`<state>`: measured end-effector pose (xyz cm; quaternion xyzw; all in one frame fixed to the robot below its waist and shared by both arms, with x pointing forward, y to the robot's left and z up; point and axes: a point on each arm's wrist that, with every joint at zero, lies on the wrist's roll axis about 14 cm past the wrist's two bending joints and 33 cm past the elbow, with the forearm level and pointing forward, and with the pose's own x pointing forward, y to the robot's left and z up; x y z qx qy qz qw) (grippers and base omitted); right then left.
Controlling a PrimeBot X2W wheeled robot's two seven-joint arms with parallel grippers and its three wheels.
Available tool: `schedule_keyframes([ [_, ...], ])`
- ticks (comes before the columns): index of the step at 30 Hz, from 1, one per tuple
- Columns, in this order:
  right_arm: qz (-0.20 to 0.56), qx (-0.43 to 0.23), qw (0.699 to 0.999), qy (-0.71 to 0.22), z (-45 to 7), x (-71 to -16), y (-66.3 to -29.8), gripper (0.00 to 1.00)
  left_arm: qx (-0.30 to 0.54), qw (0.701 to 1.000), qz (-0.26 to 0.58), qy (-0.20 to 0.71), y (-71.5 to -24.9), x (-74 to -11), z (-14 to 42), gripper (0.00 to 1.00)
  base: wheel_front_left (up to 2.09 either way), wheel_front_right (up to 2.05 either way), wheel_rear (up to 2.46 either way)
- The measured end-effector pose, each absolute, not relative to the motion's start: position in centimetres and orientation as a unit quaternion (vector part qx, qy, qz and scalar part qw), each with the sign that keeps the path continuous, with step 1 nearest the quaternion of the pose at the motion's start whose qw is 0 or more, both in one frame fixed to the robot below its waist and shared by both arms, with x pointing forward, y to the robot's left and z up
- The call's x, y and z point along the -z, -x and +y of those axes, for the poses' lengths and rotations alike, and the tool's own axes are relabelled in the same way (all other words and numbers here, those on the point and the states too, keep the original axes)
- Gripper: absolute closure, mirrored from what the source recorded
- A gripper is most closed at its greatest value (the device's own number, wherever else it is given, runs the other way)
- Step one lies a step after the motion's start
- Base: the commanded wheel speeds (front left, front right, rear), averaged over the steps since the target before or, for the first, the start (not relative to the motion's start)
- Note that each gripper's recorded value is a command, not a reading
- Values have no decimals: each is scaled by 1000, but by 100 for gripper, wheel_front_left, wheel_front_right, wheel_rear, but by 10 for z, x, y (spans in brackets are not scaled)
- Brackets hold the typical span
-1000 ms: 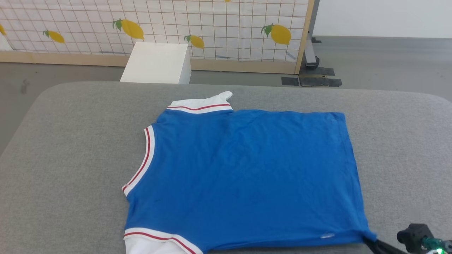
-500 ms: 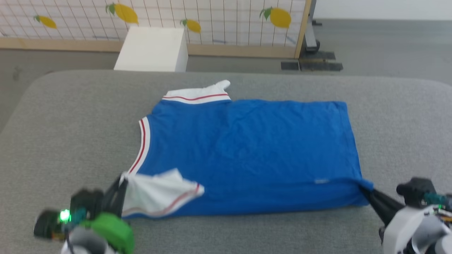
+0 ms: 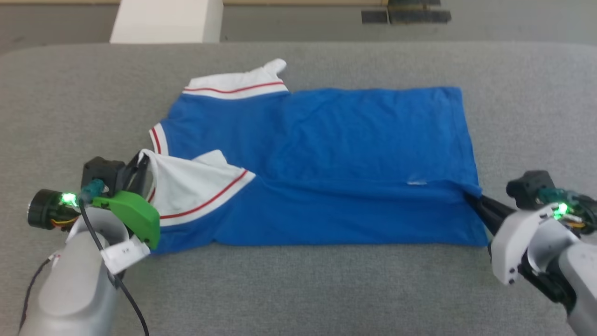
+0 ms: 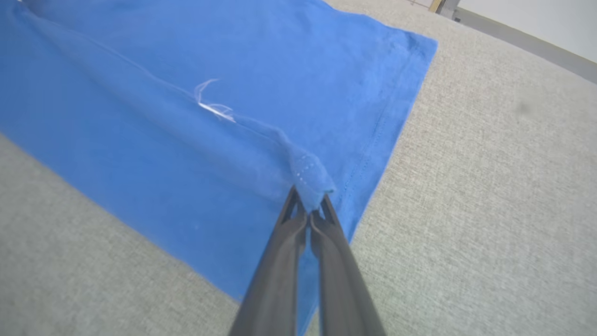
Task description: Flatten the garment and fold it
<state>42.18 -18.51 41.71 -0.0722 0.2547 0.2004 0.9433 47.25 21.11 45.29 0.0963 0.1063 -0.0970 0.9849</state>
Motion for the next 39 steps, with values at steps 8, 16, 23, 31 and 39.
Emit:
schedule_keyframes([
  [8, 320, -194, 923, 93, -196, -379, -433, 100, 99, 969, 204, -98, -476, -380, 213, 100, 0, 0, 0],
  [16, 301, -190, 931, 80, -197, -386, -439, 0, 98, 970, 204, -88, -479, -377, 212, 69, 0, 0, 0],
  [23, 226, -186, 952, 86, -200, -432, -449, 0, 90, 978, 172, -81, -476, -413, 219, 0, 0, 0, 0],
  [31, 170, -194, 962, 88, -191, -470, -445, 0, 103, 970, 188, -114, -480, -468, 232, 0, 0, 0, 0],
  [39, 175, -207, 958, 93, -182, -473, -432, 0, 157, 912, 360, -120, -445, -472, 223, 0, 0, 0, 0],
])
